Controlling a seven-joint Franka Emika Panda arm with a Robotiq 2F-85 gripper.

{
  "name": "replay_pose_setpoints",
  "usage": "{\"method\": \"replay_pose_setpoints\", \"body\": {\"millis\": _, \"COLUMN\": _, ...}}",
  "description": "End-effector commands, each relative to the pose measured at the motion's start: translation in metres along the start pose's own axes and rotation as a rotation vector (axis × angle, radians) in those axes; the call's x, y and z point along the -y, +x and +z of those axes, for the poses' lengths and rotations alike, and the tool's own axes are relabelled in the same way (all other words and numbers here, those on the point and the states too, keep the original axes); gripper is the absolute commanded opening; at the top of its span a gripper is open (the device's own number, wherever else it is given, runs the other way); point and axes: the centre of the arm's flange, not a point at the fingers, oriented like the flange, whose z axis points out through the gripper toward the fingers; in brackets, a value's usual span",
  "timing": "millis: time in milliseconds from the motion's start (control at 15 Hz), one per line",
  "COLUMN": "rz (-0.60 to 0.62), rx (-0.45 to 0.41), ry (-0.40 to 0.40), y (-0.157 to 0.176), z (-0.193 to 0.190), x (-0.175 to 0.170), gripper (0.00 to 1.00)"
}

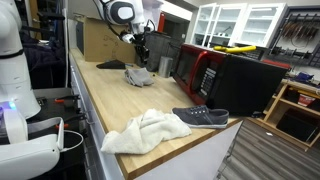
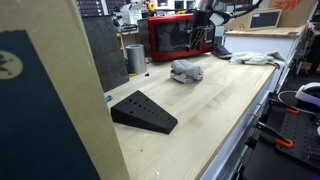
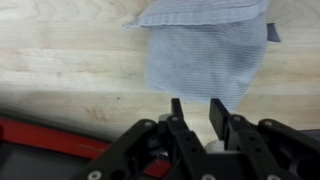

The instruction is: Fold the grey towel once from top to bottom and twice from right to left.

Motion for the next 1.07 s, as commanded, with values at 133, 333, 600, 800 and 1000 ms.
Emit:
{"method": "replay_pose_setpoints", "body": {"millis": 133, "rz": 0.03, "rx": 0.029, "ry": 0.069, "y": -0.004, "z": 0.023, "x": -0.007, "gripper": 0.0}}
{"method": "replay_pose_setpoints", "body": {"millis": 333, "rz": 0.042, "rx": 0.044, "ry": 0.108, "y": -0.002, "z": 0.037, "x": 0.008, "gripper": 0.0}}
{"method": "replay_pose_setpoints", "body": {"millis": 600, "rz": 0.016, "rx": 0.023, "ry": 0.107, "y": 0.003, "z": 0.056, "x": 0.018, "gripper": 0.0}}
{"method": "replay_pose_setpoints", "body": {"millis": 800, "rz": -0.017, "rx": -0.007, "ry": 0.098, "y": 0.008, "z": 0.067, "x": 0.02, "gripper": 0.0}}
{"method": "replay_pose_setpoints", "body": {"millis": 1000, "rz": -0.041, "rx": -0.013, "ry": 0.104, "y": 0.006, "z": 0.084, "x": 0.022, "gripper": 0.0}}
